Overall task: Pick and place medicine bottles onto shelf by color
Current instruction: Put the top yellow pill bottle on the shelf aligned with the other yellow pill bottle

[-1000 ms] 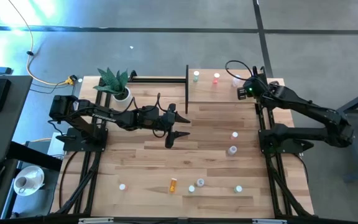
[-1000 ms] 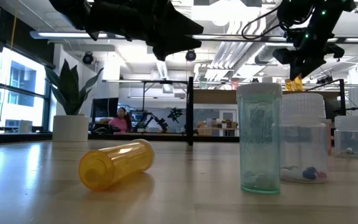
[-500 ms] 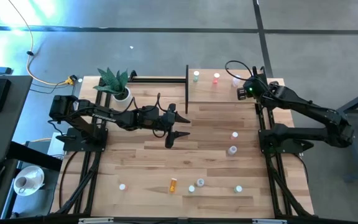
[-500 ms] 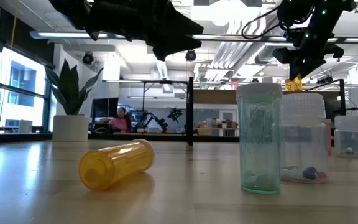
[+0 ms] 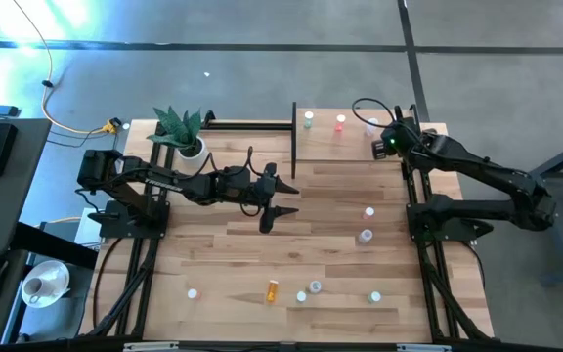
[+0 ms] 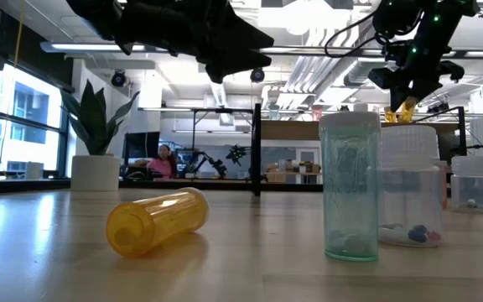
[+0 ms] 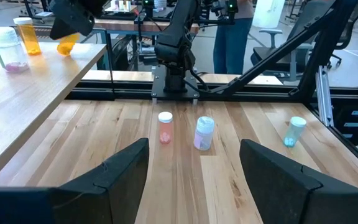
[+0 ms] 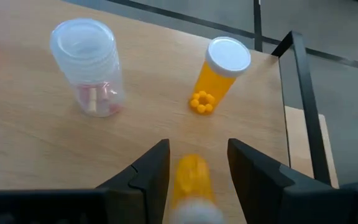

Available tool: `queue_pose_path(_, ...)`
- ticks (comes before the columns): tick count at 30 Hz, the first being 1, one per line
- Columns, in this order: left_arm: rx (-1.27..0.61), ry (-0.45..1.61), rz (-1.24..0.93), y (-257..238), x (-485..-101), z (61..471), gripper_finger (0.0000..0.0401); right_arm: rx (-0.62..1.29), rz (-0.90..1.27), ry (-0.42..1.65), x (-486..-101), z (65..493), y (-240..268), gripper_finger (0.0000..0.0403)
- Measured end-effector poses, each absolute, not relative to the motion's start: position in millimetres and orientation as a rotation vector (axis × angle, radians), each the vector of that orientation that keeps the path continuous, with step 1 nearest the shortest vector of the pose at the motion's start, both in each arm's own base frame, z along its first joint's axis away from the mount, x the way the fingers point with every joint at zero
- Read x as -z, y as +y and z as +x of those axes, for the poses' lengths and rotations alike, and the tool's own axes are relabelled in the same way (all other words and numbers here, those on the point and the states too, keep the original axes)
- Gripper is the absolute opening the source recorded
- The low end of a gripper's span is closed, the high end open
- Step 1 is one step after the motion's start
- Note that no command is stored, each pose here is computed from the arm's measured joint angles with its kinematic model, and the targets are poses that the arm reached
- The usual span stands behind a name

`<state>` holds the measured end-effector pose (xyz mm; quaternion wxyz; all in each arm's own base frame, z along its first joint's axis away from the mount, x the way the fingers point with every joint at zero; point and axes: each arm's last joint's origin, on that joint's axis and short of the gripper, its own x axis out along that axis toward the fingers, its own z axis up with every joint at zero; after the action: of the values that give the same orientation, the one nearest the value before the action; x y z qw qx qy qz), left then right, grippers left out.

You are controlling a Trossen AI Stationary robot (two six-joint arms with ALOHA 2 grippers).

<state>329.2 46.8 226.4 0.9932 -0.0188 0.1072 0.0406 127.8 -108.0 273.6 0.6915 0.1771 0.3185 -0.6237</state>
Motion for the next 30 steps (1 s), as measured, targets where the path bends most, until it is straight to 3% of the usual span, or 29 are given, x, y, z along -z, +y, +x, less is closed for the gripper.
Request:
queue_pose_path(12, -0.081, 0.216, -0.038, 46.8, -226.3, 329.2, 0.0241, 1.327, 0.365, 0.731, -277.4, 126.4, -105.4, 0.0154)
queue_pose_path(30, -0.081, 0.216, -0.038, 46.8, -226.3, 329.2, 0.0241, 1.2, 0.468, 0.694, -287.6, 97.9, -62.2, 0.0154)
